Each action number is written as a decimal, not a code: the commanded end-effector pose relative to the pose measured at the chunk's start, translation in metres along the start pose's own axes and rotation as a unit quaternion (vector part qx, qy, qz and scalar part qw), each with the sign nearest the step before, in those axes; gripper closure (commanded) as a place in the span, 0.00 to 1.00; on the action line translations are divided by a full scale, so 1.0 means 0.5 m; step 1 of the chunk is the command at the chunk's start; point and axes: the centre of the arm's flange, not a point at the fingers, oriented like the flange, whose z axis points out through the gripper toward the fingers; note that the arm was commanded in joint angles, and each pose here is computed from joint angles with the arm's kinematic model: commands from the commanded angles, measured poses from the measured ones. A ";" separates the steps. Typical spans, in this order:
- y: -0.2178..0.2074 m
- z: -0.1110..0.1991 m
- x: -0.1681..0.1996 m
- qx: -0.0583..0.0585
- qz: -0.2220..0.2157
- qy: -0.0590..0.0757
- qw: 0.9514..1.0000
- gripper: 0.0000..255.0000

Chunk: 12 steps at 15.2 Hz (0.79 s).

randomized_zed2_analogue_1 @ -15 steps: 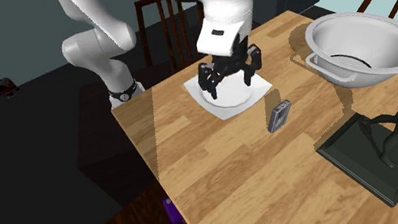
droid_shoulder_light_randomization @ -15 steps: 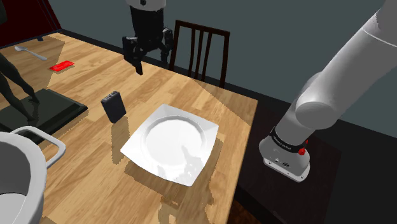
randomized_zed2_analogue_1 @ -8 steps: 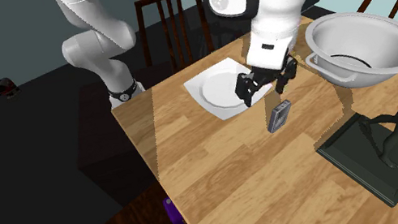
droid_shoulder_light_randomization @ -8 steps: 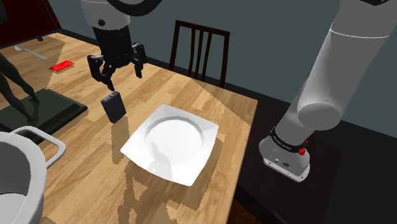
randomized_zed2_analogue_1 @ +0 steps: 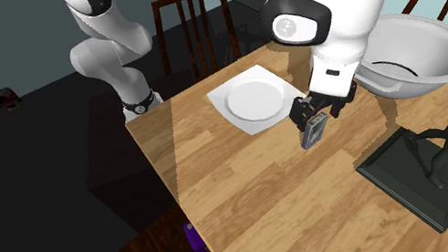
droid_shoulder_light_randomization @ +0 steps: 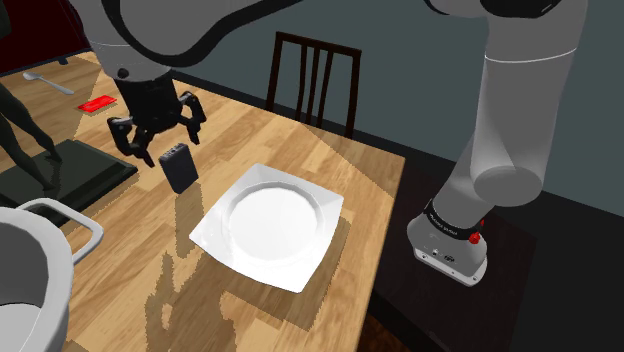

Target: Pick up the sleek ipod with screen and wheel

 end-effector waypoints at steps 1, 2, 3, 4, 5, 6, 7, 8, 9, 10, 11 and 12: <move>-0.003 0.020 0.000 0.000 0.000 0.000 1.000 0.00; -0.003 0.031 0.000 0.000 0.000 0.000 1.000 0.00; -0.003 0.042 0.000 0.000 0.000 0.000 1.000 0.00; -0.003 0.048 0.000 0.000 0.000 0.000 1.000 0.00; -0.003 0.048 0.000 0.000 0.000 0.000 1.000 0.00; -0.003 0.047 -0.002 0.000 0.000 0.000 1.000 1.00; -0.003 0.047 -0.002 0.000 0.000 0.000 1.000 1.00; -0.003 0.046 -0.002 0.000 0.000 0.000 1.000 1.00; -0.003 0.046 -0.002 0.000 0.000 0.000 1.000 1.00; -0.003 0.046 -0.002 0.000 0.000 0.000 1.000 1.00; -0.003 0.046 -0.002 0.000 0.000 0.000 1.000 1.00; -0.003 0.046 -0.002 0.000 0.000 0.000 1.000 1.00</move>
